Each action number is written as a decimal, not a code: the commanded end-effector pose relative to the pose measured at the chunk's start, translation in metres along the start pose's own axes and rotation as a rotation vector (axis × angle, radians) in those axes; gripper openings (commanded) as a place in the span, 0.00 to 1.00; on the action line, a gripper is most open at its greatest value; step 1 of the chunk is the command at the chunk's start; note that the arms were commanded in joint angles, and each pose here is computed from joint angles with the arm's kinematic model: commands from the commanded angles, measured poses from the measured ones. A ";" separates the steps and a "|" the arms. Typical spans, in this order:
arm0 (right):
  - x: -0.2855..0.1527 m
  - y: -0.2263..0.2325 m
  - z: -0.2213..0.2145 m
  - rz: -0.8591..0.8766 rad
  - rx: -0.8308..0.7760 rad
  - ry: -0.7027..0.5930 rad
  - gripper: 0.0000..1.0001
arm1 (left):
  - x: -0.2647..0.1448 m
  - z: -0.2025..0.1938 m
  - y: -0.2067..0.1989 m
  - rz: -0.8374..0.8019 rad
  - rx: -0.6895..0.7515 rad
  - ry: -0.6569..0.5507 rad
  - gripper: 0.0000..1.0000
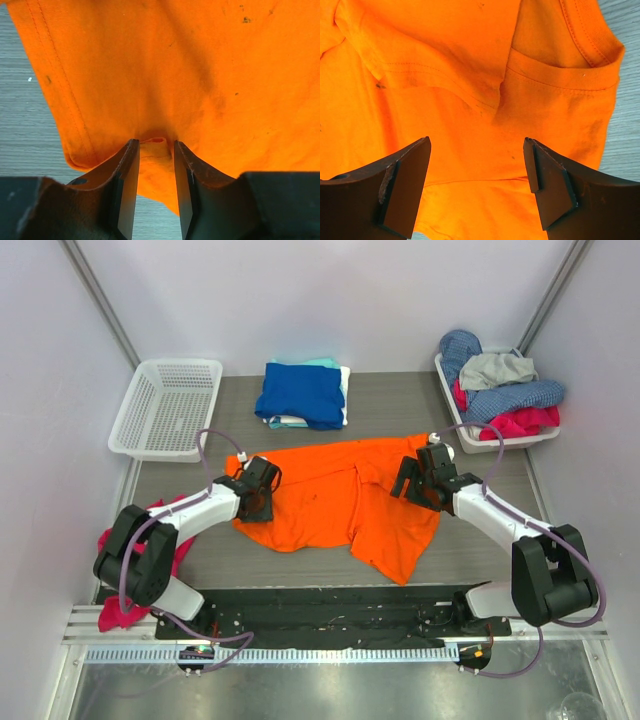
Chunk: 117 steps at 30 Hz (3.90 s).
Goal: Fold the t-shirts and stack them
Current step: Fold the tshirt
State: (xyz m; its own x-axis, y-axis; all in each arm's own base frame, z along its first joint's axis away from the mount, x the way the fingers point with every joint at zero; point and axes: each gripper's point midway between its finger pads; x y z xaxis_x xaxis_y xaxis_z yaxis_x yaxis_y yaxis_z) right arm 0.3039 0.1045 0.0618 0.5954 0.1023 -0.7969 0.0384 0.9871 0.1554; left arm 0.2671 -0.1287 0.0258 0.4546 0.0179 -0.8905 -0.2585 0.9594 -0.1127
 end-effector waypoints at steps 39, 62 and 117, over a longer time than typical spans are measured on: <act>-0.089 -0.002 -0.145 -0.255 0.235 0.135 0.80 | -0.026 0.012 -0.017 -0.115 -0.026 -0.075 0.00; -0.077 0.004 -0.184 -0.286 0.237 0.140 0.57 | -0.031 0.005 -0.006 -0.119 -0.015 -0.088 0.00; -0.164 -0.035 -0.060 -0.368 0.214 -0.242 0.01 | -0.126 0.028 0.070 0.002 -0.250 -0.331 0.00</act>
State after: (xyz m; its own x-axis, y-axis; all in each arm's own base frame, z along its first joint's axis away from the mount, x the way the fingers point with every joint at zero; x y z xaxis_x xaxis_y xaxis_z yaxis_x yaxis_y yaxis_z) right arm 0.1494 0.0793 0.1334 0.6470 -0.2322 -0.7263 0.4147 0.9065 0.0797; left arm 0.2125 -0.0677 0.1202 0.6522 0.0946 -0.7521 -0.3790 0.8999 -0.2155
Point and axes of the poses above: each gripper's point midway between its finger pads, its own x axis out along the fingers, its own y axis along the line the jaws close on, z = x × y, and after that the axes turned 13 degrees about -x, right-handed
